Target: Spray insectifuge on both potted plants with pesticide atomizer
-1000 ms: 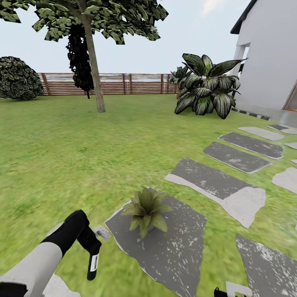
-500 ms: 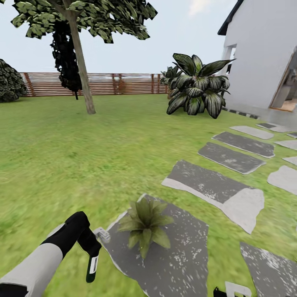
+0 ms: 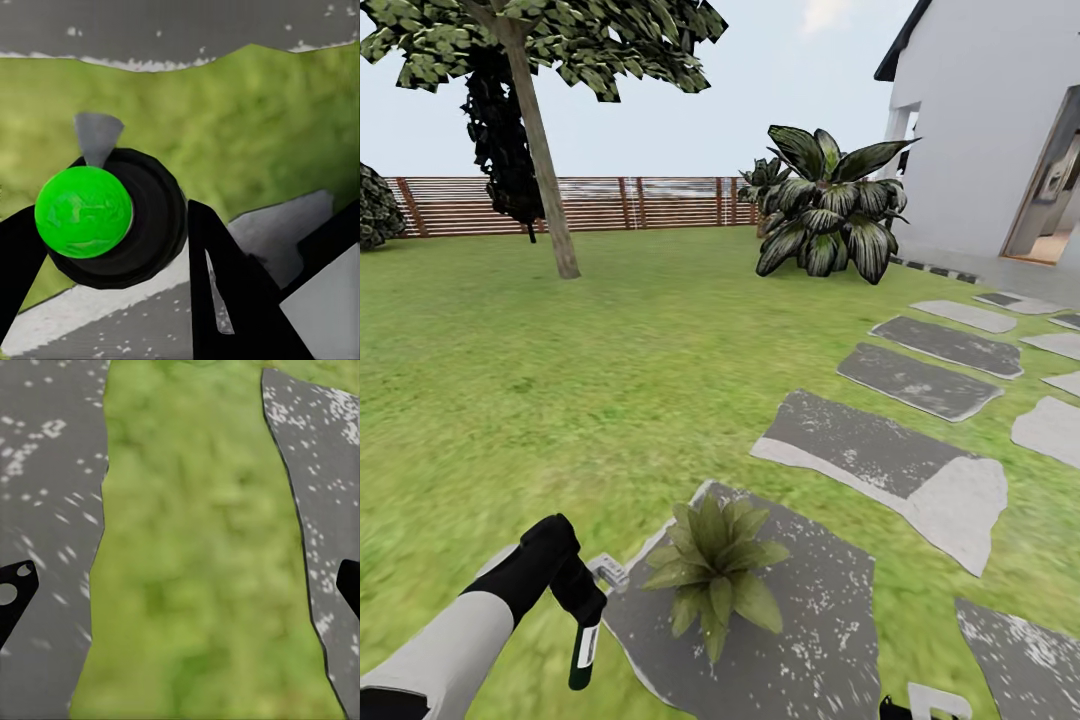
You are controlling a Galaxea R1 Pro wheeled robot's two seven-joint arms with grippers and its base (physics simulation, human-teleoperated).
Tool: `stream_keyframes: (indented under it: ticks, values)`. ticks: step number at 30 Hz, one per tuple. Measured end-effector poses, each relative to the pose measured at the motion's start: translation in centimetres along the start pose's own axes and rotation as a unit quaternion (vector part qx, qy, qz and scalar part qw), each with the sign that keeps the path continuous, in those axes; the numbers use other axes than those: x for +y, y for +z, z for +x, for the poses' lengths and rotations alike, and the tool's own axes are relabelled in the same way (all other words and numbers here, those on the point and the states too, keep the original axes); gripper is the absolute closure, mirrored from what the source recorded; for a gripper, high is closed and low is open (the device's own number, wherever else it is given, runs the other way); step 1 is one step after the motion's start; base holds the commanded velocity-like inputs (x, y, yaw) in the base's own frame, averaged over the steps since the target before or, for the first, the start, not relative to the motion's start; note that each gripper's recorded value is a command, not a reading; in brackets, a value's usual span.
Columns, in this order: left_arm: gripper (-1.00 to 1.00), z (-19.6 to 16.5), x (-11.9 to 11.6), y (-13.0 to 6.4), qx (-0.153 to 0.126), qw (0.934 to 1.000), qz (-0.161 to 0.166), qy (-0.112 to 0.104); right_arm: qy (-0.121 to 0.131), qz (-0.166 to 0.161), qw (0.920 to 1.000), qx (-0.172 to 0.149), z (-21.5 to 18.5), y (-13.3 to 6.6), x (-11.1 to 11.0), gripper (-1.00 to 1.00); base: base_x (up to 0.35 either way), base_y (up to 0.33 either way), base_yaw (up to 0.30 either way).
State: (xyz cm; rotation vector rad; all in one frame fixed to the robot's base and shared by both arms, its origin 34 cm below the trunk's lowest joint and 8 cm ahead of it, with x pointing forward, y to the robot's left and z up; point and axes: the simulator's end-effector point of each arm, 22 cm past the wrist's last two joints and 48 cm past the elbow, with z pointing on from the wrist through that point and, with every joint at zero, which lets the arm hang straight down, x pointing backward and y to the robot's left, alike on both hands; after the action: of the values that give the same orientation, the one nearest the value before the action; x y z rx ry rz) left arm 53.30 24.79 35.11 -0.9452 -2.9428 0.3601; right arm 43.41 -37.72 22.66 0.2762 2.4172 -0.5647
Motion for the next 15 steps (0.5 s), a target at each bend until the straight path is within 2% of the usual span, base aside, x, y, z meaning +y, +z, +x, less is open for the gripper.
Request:
stream_keyframes:
  ticks: [3,6,9,15]
  values:
    - [1.00,0.7,-0.5,0.7,0.021,0.9995,-0.006,0.021,0.000,0.000,1.0000,0.000,0.0,0.0,0.1,-1.00,0.000,0.000,0.000]
    - [1.00,1.2,-0.4,0.9,0.033,0.9988,-0.013,0.034,0.000,0.000,1.0000,0.000,0.0,0.0,0.1,-1.00,0.000,0.000,0.000]
    - [1.00,1.7,0.2,0.8,0.035,0.9988,-0.016,0.030,0.001,0.000,1.0000,0.000,0.0,0.0,0.1,-1.00,0.000,0.000,-0.150]
    - [1.00,1.5,0.6,0.4,0.030,0.9990,-0.018,0.028,0.002,0.001,1.0000,0.001,0.0,0.0,0.0,-1.00,0.000,0.000,-0.282]
